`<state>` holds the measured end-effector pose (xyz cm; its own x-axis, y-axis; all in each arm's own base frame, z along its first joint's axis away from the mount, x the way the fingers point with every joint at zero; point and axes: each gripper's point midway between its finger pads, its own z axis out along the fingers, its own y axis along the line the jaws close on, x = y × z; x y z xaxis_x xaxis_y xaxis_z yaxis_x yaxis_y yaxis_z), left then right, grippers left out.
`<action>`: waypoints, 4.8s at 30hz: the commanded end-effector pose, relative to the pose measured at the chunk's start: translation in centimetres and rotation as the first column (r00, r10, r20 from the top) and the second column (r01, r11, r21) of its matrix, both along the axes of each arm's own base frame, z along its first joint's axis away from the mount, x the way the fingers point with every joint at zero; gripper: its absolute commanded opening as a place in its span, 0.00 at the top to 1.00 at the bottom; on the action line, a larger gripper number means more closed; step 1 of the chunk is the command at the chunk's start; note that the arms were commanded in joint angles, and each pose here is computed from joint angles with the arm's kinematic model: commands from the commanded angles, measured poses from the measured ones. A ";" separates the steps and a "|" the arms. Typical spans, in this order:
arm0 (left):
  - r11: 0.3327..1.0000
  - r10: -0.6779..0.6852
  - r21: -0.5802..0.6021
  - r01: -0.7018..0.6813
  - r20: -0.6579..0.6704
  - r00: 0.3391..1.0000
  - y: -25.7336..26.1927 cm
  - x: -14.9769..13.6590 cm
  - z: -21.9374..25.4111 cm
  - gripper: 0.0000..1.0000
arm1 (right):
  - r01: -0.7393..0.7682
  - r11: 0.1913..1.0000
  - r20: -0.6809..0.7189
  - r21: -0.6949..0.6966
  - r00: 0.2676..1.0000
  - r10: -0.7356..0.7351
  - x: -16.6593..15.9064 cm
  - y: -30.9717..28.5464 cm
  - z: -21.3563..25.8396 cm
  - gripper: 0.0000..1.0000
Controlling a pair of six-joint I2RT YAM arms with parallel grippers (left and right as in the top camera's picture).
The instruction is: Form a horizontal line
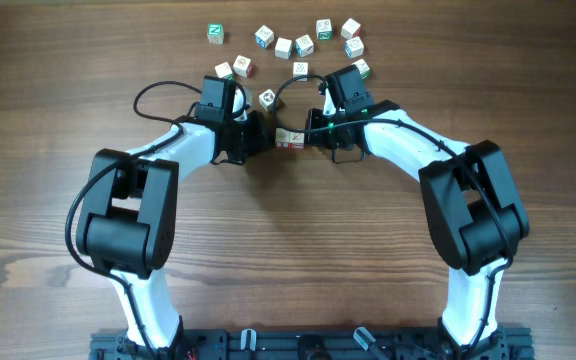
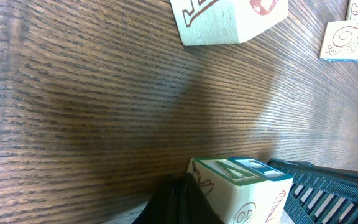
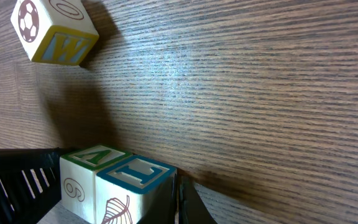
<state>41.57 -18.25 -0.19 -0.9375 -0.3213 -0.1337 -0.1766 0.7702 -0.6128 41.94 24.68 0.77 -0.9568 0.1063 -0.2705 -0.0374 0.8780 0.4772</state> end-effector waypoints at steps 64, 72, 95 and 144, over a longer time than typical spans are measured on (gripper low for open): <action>0.939 0.114 0.341 -0.054 -0.159 0.981 5.8 -4.1 -4.6 0.74 | -0.042 0.999 0.185 -0.014 0.982 0.043 2.9 -0.6 4.0 0.95; 0.928 0.125 0.368 -0.057 -0.164 0.979 6.3 -4.3 -4.8 0.69 | 0.032 0.994 0.333 -0.108 0.943 0.006 7.0 -3.9 8.0 0.82; 0.925 0.126 0.376 -0.046 -0.193 0.973 6.4 -5.1 -4.9 0.66 | 0.182 0.955 0.571 -0.236 0.821 -0.016 13.8 -6.7 6.4 0.38; 0.925 0.126 0.376 -0.045 -0.194 0.973 6.4 -5.1 -4.9 0.58 | 0.068 0.948 0.074 -0.310 0.996 -0.047 3.8 -6.8 2.6 0.95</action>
<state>40.11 -15.04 0.18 -0.9232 -0.3586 -0.1382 -0.2739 0.8663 -0.4178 46.11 16.17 1.99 -0.9319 0.0487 -0.3595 0.0004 0.9911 0.1331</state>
